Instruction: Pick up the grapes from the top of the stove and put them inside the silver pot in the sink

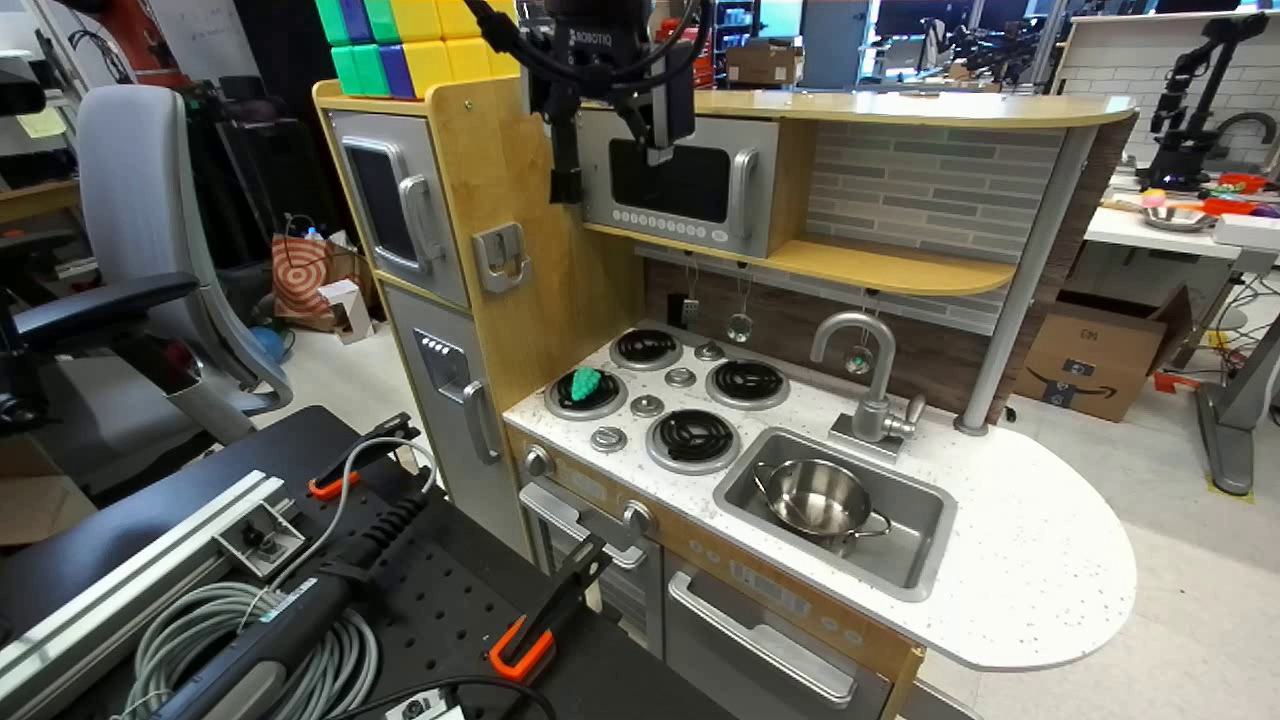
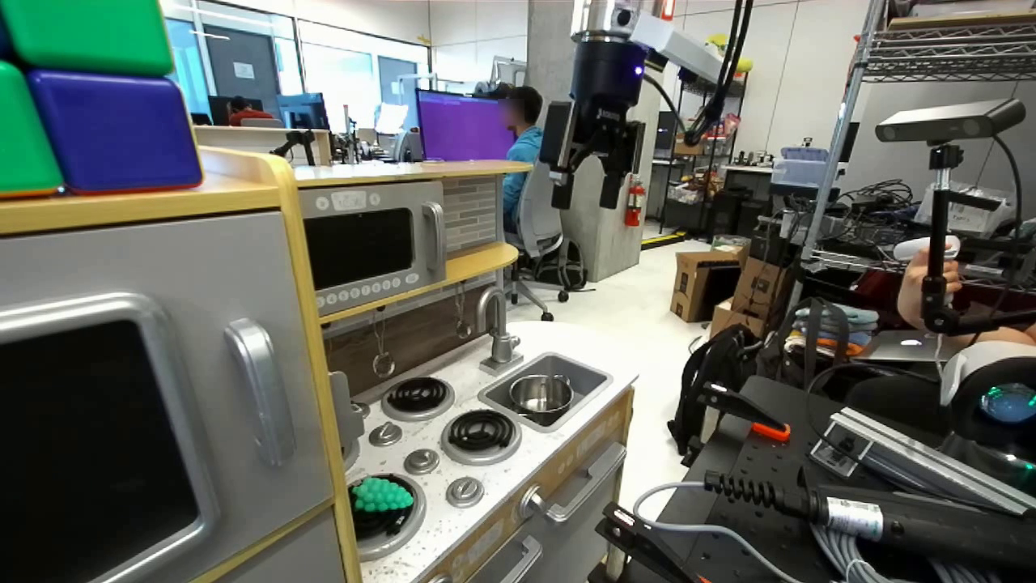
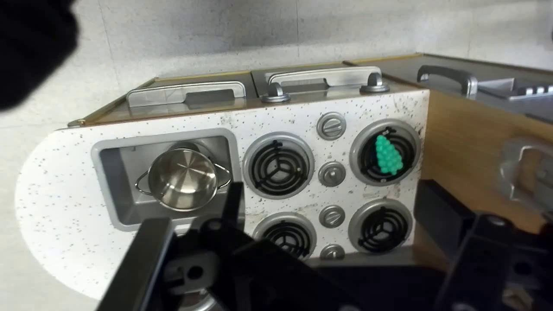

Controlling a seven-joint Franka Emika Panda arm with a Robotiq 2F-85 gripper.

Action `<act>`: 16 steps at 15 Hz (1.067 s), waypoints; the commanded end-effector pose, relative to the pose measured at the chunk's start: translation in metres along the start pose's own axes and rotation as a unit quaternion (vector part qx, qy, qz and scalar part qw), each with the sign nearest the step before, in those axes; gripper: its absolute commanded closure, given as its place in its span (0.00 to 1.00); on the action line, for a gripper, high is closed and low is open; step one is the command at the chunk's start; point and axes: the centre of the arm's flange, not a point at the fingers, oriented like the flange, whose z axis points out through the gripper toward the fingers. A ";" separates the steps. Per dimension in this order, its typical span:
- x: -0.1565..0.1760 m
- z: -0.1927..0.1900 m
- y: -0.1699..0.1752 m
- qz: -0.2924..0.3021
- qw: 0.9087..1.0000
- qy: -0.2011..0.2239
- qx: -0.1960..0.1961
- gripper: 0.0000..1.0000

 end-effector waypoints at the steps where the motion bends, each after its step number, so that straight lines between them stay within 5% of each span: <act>1: 0.015 0.005 -0.002 -0.084 0.995 -0.055 0.007 0.00; 5: 0.029 0.019 -0.009 -0.127 0.985 -0.107 -0.043 0.00; 7: 0.036 0.022 -0.018 -0.060 0.989 -0.121 -0.066 0.00; 8: 0.016 0.023 -0.008 -0.099 0.989 -0.098 -0.045 0.00; 12: 0.024 0.030 -0.013 -0.087 0.989 -0.094 -0.070 0.00; 16: 0.025 0.046 -0.017 -0.208 0.963 -0.140 -0.095 0.00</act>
